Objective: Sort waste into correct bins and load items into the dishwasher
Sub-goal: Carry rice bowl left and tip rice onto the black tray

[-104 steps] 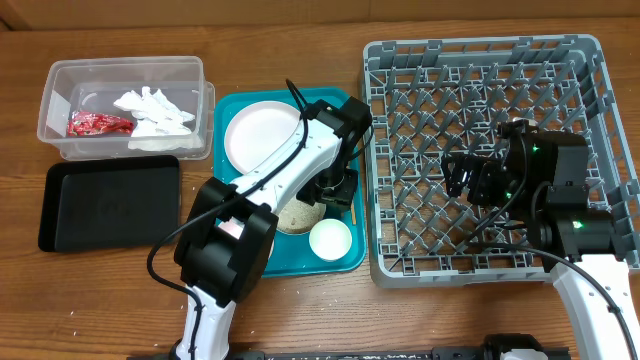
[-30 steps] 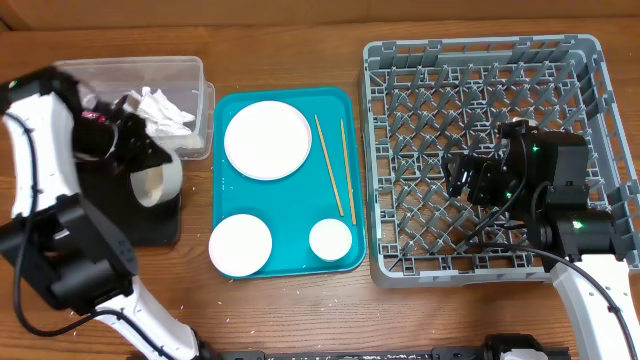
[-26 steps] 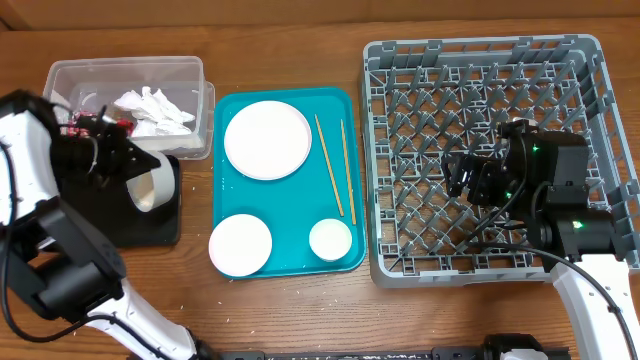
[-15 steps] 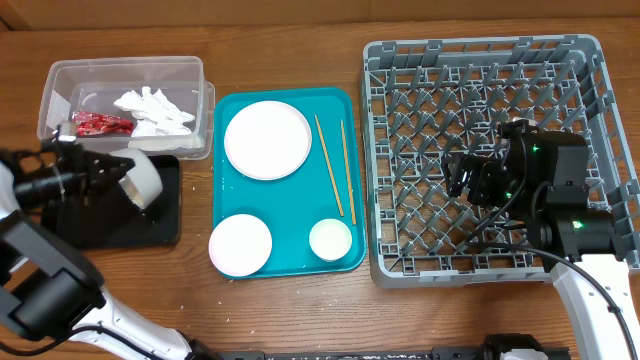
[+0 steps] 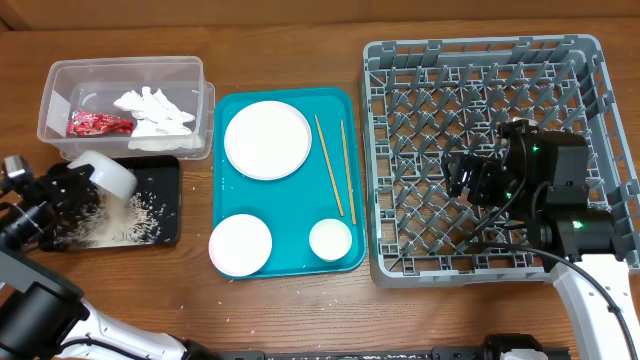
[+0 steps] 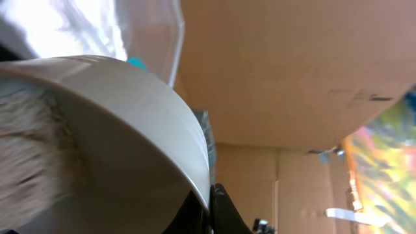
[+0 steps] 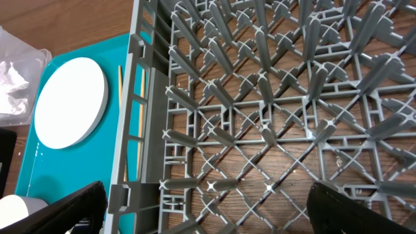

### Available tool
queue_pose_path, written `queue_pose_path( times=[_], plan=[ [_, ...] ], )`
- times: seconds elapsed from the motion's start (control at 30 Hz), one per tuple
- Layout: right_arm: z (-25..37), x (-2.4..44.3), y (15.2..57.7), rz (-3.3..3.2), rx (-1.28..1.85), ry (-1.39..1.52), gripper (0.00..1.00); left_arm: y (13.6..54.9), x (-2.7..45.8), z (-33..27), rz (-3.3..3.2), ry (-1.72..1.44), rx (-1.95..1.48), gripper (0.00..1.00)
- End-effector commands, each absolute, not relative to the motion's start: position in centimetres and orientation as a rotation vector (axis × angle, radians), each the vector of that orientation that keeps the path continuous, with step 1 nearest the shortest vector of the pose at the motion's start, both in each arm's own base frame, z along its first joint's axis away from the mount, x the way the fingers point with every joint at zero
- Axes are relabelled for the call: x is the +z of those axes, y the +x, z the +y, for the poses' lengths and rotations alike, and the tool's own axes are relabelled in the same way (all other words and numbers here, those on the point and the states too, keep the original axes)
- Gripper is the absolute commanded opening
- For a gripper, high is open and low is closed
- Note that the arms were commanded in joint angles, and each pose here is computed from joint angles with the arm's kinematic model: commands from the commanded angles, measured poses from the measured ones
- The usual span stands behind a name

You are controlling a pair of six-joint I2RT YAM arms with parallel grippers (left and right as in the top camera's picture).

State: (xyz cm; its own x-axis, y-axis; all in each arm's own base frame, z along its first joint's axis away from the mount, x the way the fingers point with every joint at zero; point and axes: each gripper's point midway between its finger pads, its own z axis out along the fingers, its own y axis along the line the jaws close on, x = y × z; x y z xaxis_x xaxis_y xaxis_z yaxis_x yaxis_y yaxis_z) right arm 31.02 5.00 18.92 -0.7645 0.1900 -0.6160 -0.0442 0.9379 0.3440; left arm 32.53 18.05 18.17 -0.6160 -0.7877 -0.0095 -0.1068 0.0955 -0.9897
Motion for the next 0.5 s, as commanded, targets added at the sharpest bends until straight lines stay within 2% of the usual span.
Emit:
queue_pose_path(
  times=[0.0,0.47],
  plan=[
    [5.08,20.14,31.45,2.372,0.455,0.093,1.00,33.06,21.26,18.74,1.643,-0.824,-1.588,0.04],
    [5.08,20.15,31.46,2.371,0.454,0.093,1.00,33.18,21.43,19.21,1.616,-0.848,-1.608,0.04]
  ],
)
